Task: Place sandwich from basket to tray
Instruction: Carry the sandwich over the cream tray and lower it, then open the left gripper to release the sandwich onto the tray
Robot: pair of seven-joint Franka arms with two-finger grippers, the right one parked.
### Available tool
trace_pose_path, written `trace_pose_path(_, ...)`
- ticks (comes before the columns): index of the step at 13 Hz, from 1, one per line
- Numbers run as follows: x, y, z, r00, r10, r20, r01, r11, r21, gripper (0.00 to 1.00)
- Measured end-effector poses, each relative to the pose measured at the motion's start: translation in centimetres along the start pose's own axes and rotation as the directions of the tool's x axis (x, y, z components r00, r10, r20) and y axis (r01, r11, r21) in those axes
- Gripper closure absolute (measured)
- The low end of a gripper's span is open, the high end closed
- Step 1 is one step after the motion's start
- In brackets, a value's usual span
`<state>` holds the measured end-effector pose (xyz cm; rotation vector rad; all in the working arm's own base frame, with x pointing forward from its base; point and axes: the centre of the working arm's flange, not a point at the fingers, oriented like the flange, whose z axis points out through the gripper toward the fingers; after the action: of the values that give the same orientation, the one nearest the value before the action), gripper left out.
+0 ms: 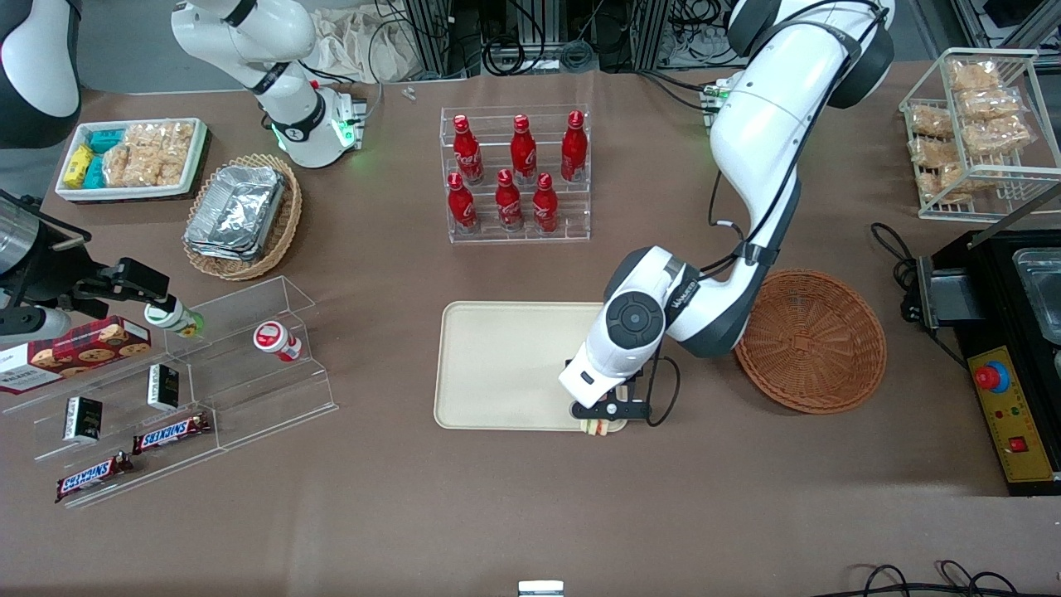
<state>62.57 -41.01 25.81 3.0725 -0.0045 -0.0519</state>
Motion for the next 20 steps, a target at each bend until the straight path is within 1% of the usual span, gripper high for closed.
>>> trace_pose_path(3,-0.7,0.7,1.3,0.998,-0.043,0.034,0.044,0.999,-0.009,0.85)
trace_pose_path(7,-1.3,0.3,2.8,0.995,-0.072,0.072,0.071,0.997,0.018,0.82)
trace_pose_path(8,-1.5,0.2,3.1,0.994,-0.081,0.077,0.08,0.997,0.022,0.78)
trace_pose_path(9,-1.5,0.2,3.2,0.992,-0.094,0.079,0.092,0.995,0.024,0.78)
trace_pose_path(10,-1.5,0.2,3.2,0.991,-0.105,0.079,0.103,0.994,0.025,0.71)
trace_pose_path(13,-1.5,0.1,3.3,0.99,-0.115,0.081,0.113,0.993,0.03,0.39)
trace_pose_path(14,-1.5,-0.1,3.2,0.99,-0.117,0.084,0.114,0.993,0.034,0.31)
trace_pose_path(15,-1.4,-0.3,2.9,0.989,-0.12,0.088,0.117,0.992,0.04,0.2)
trace_pose_path(16,-1.3,-0.5,2.1,0.988,-0.123,0.093,0.119,0.992,0.05,0.08)
trace_pose_path(17,-1.2,-0.7,0.7,0.988,-0.125,0.095,0.12,0.991,0.057,0.0)
trace_pose_path(19,-1.1,-1.2,-4.1,0.988,-0.131,0.078,0.126,0.99,0.068,0.0)
trace_pose_path(20,-0.8,-2.1,-7.1,0.988,-0.145,0.061,0.14,0.987,0.081,0.0)
